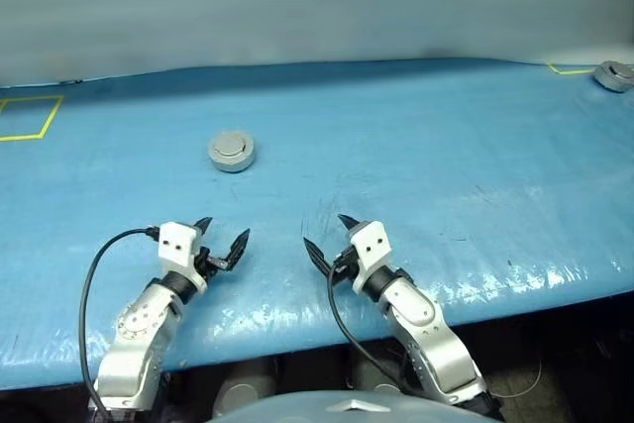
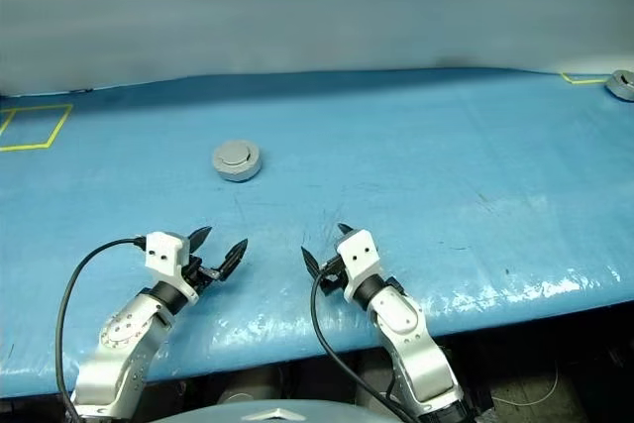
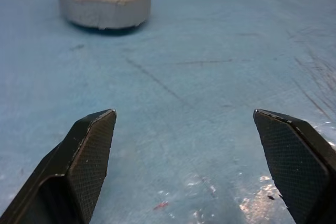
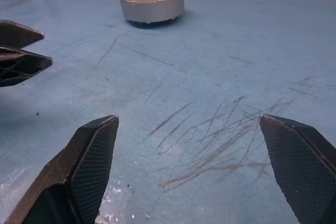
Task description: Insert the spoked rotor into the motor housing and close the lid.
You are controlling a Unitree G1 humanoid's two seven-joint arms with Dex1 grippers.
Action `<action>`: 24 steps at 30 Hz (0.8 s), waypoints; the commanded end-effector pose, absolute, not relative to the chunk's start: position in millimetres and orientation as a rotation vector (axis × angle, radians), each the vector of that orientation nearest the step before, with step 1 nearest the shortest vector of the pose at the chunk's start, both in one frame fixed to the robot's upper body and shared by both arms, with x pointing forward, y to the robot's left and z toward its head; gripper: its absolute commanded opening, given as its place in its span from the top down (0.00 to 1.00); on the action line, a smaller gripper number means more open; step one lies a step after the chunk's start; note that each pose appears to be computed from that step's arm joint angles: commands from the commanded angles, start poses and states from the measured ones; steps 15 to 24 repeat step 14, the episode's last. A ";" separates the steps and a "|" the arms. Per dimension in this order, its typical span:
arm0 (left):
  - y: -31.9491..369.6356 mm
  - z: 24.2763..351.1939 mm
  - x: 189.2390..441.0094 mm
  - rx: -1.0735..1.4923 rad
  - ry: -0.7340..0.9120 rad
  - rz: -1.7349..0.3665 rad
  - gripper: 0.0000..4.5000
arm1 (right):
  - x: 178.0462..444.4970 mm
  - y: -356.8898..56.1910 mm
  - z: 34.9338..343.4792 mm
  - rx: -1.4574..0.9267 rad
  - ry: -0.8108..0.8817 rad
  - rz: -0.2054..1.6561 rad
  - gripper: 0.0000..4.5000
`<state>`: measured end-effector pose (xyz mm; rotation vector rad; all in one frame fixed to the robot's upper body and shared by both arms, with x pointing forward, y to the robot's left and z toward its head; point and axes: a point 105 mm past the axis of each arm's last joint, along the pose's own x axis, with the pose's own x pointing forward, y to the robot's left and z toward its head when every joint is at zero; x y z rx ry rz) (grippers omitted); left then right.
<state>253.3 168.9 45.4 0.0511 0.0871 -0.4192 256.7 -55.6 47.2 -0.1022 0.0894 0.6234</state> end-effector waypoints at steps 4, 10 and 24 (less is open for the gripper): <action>160.3 60.6 249.5 0.110 -0.060 -0.427 0.00 | 254.8 -57.0 64.4 -0.131 -0.009 0.619 0.00; 159.9 52.9 246.2 0.066 -0.026 -0.421 0.00 | 253.5 -63.0 63.3 -0.117 0.001 0.600 0.00; 160.6 48.2 246.6 0.081 -0.020 -0.439 0.00 | 255.7 -66.0 64.4 -0.112 -0.003 0.577 0.00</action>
